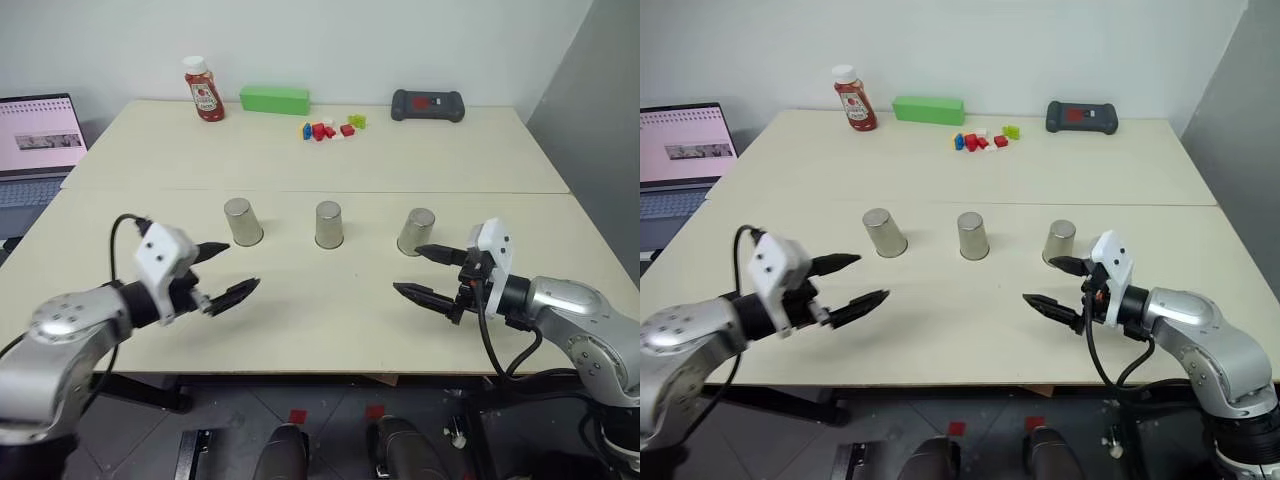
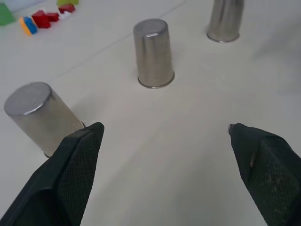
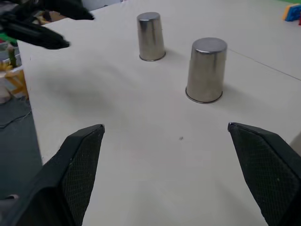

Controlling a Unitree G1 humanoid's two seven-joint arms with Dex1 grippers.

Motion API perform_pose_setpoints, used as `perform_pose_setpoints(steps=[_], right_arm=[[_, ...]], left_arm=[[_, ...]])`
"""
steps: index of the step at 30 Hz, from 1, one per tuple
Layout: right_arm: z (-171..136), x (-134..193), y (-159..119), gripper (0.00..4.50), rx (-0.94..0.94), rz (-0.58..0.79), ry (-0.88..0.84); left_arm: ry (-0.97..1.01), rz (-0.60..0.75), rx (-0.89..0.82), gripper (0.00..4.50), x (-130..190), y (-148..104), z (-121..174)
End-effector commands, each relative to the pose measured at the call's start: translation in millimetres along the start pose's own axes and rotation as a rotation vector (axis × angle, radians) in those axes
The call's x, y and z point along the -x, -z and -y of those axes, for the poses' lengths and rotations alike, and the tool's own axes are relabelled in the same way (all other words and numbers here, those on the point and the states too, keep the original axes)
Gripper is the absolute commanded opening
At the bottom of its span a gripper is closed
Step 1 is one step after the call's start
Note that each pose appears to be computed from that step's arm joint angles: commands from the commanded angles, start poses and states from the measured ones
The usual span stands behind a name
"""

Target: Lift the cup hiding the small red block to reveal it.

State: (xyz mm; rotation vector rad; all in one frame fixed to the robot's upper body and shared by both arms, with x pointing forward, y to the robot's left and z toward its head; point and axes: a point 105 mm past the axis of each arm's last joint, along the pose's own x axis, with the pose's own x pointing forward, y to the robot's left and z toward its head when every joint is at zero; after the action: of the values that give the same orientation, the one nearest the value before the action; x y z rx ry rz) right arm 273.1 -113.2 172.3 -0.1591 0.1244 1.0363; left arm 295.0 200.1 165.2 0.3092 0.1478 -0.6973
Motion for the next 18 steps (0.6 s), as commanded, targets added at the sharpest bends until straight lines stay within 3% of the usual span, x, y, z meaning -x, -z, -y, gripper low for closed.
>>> perform_pose_setpoints(steps=[1,9,18], right_arm=[[-8.1,0.8,-12.2,4.47,0.046,0.017,-0.026],[-13.8,4.4,-14.4,4.47,0.045,0.011,-0.016],[-19.6,6.8,-15.2,4.47,0.04,0.01,0.001]], left_arm=[[-0.032,0.034,-0.033,4.5,-25.4,-7.3,-4.8],[0.042,0.059,0.005,4.5,-80.8,-15.3,1.8],[0.009,0.072,-0.001,4.5,-120.9,-25.1,-8.7]])
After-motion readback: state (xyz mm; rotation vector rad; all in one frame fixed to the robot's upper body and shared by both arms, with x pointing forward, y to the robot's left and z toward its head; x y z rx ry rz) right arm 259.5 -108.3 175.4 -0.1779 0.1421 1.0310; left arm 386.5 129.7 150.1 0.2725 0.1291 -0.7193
